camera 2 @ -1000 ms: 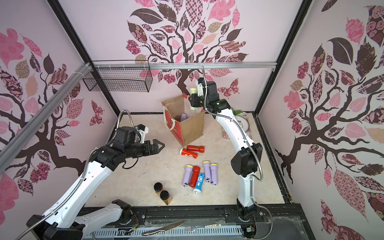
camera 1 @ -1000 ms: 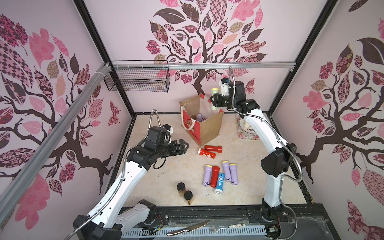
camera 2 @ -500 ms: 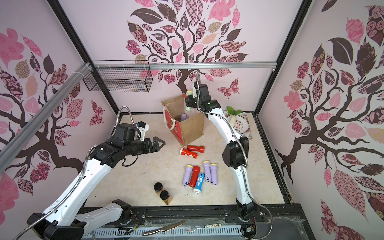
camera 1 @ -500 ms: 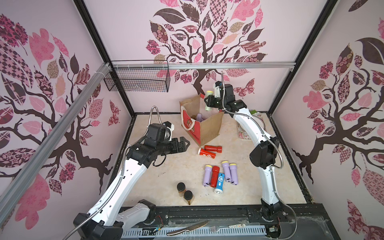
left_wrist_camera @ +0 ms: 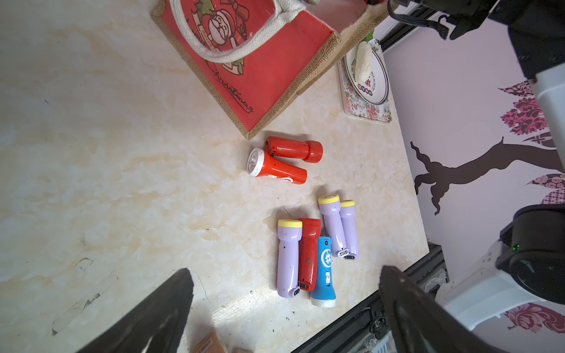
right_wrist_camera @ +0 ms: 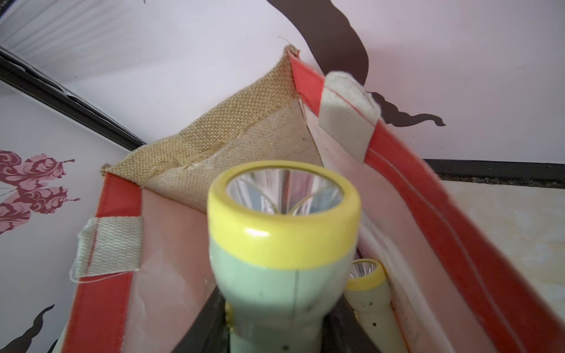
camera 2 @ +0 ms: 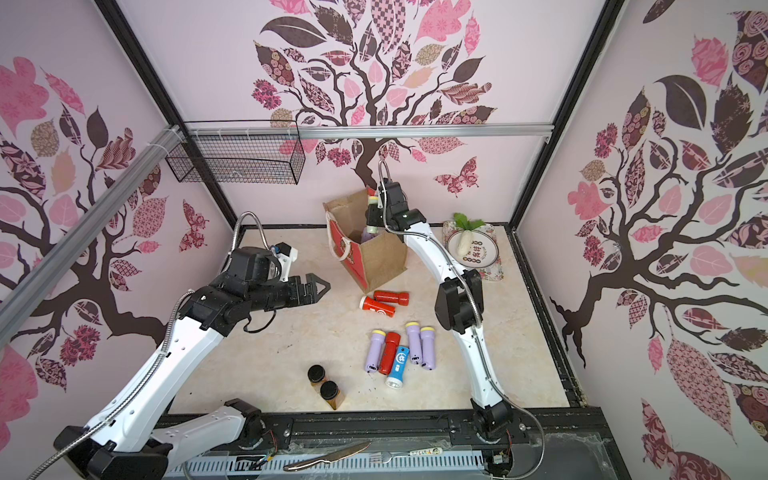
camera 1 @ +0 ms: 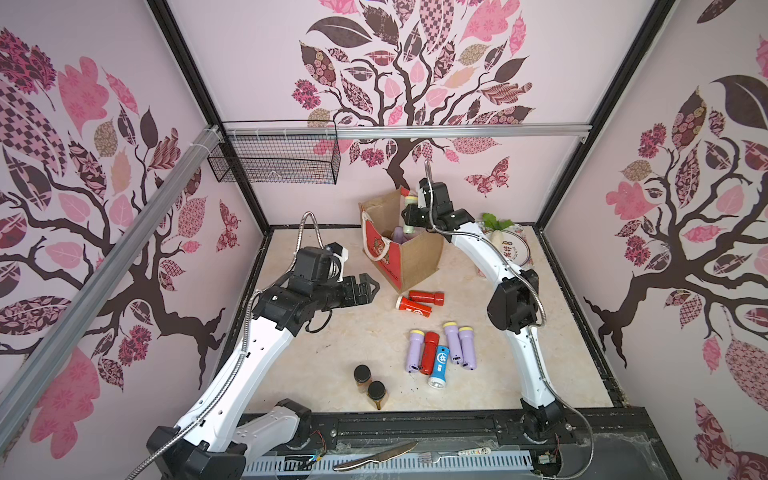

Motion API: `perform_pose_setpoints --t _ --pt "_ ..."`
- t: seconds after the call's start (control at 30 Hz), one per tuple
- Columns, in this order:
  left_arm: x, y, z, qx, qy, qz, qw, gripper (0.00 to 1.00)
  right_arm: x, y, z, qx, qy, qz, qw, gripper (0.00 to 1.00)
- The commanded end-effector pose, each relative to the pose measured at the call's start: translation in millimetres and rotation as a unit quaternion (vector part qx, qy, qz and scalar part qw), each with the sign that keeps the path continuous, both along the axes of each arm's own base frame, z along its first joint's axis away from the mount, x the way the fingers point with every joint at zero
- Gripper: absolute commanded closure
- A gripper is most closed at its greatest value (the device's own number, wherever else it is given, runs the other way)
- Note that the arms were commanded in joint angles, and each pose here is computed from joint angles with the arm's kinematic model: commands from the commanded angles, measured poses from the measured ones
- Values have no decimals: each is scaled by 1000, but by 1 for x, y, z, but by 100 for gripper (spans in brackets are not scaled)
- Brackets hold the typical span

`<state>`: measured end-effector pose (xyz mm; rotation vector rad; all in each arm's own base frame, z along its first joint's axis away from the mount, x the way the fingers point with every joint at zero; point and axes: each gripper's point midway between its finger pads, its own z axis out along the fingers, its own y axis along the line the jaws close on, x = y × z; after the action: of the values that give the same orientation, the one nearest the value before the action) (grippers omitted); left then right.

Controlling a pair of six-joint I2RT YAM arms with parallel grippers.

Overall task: Put the flashlights into the tote bags
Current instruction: Place the flashlight in the canvas bag, then pick up the flashlight from the center of the board.

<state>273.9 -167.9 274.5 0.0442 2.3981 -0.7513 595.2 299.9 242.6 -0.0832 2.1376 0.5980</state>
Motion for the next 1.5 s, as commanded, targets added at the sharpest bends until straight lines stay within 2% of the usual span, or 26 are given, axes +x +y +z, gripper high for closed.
perform_pose_setpoints --t 0.0,0.37,0.47,0.6,0.77,0.93,1.07,1.47 --pt "6 1 21 -5 -35 1 999 2 8 0 16 -1 -29 -6 1000 99" --pt "7 3 22 -7 -38 9 999 2 8 -3 23 -14 -37 -8 999 61" --pt "7 5 23 -4 -41 13 999 2 7 -3 31 -9 -45 -8 999 43" --pt "7 4 25 -6 -42 14 999 2 6 -4 42 -6 -53 -9 999 27" --pt "8 6 24 -3 -40 18 999 2 0 -6 71 3 -75 -6 997 23" --pt "9 12 6 28 -11 29 999 2 -13 -10 106 12 -99 0 995 19" --pt "10 10 -2 27 -4 24 999 2 -28 -15 125 13 -100 8 995 16" --pt "7 -3 -43 33 41 -2 999 10 -99 -42 139 -6 -53 27 998 11"
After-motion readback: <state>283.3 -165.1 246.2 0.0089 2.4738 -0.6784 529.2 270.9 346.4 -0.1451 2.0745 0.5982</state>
